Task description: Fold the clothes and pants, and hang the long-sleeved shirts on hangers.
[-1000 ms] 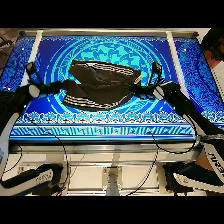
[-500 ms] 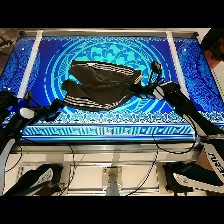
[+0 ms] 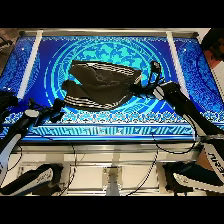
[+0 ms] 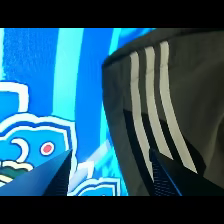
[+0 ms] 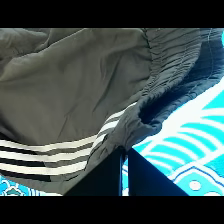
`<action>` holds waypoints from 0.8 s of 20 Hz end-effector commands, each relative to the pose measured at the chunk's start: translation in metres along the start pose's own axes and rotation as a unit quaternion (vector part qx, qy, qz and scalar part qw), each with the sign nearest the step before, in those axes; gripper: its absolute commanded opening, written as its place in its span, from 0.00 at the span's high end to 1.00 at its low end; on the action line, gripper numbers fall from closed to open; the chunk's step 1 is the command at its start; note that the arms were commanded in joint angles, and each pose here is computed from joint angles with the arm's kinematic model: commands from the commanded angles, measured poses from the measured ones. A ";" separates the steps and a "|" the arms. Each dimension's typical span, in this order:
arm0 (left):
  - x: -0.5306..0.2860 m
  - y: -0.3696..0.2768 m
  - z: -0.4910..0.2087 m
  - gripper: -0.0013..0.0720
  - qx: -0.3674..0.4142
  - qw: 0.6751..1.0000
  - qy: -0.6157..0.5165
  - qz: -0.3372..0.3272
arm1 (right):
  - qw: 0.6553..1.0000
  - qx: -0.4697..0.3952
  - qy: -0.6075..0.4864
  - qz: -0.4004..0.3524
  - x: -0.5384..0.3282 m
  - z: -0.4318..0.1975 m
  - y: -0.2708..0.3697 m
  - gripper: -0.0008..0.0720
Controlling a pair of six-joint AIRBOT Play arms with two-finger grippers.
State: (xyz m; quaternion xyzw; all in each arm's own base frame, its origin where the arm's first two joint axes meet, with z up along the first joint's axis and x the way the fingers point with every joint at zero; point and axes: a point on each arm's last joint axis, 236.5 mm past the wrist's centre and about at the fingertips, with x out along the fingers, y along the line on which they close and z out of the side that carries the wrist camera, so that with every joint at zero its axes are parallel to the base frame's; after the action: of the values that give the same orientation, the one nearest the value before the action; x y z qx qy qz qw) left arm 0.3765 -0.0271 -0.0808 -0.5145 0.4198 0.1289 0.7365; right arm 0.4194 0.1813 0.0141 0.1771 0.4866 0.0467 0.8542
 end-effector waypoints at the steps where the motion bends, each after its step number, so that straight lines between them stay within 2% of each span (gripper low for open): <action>1: 0.012 0.010 0.009 0.31 -0.028 0.999 -0.017 0.008 | 1.000 0.002 0.001 0.002 0.000 0.000 0.001 0.97; 6: 0.027 0.013 0.013 0.31 -0.047 0.999 -0.012 0.017 | 1.000 0.008 0.004 0.006 0.000 -0.002 0.003 0.97; 15: 0.051 -0.006 0.018 0.34 -0.035 0.999 0.003 0.016 | 1.000 0.008 0.004 0.007 0.000 -0.001 0.003 0.97; 16: 0.054 -0.005 0.017 0.45 -0.035 0.999 0.005 0.018 | 1.000 0.008 0.004 0.007 0.000 -0.002 0.003 0.97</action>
State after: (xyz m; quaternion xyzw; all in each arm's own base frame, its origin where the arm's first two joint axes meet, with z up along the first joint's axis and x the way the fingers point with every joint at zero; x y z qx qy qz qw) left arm 0.4190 -0.0215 -0.1089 -0.5363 0.4149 0.1580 0.7178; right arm 0.4181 0.1845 0.0143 0.1860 0.4890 0.0493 0.8508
